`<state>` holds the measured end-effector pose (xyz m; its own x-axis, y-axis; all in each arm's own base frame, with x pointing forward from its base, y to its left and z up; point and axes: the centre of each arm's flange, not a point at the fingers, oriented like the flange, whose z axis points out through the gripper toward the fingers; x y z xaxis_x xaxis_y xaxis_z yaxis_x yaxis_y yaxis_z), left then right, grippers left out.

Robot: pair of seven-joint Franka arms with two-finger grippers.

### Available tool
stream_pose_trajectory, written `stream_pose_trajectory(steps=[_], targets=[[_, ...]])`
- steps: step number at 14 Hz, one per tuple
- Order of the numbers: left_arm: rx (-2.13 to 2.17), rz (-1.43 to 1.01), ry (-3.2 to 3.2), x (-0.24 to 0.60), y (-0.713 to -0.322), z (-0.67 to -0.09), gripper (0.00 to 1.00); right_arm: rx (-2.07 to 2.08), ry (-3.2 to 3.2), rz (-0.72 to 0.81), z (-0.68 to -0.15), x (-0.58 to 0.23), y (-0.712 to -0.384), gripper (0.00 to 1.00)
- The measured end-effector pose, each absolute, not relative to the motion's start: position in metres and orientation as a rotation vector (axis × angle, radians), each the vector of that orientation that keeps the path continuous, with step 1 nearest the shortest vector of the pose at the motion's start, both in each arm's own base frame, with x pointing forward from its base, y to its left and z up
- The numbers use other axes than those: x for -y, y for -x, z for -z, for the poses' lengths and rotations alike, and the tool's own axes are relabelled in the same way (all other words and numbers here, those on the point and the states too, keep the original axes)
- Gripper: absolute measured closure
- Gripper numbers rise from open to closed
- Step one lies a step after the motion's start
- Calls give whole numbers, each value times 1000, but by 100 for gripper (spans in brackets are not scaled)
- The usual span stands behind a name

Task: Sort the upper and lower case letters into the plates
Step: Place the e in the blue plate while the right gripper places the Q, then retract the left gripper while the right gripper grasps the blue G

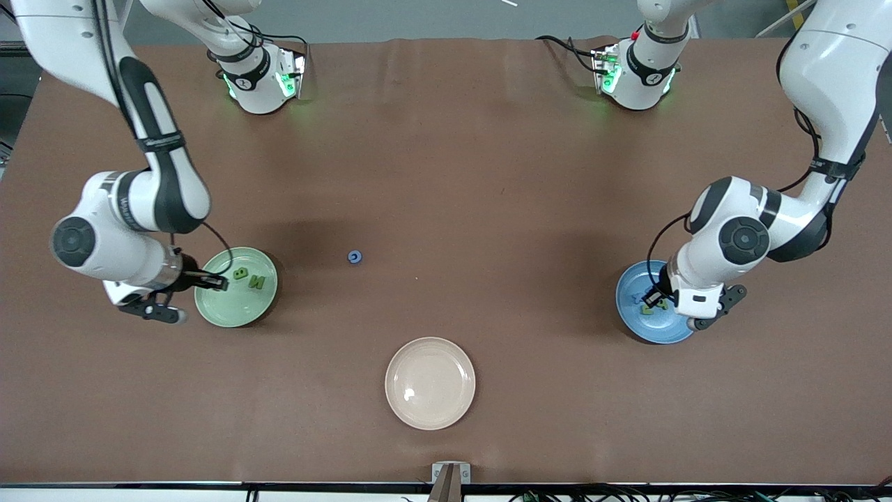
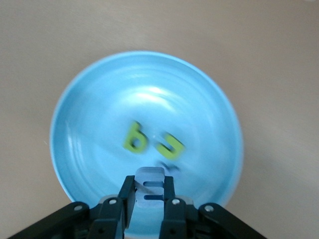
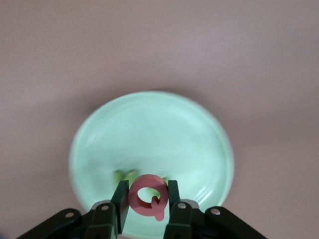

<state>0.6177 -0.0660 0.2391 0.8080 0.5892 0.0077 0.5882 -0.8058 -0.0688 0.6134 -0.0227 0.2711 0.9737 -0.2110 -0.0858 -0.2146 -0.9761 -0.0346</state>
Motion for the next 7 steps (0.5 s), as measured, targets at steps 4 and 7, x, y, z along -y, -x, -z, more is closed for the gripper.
stream_pose_trajectory(steps=[4, 7], targets=[[860, -11, 2940, 41, -626, -243, 38, -321, 3086, -135, -215, 32, -612, 64], [737, 5, 2907, 41, -643, -301, 8, -319, 3091, -153, -185, 30, -610, 64]])
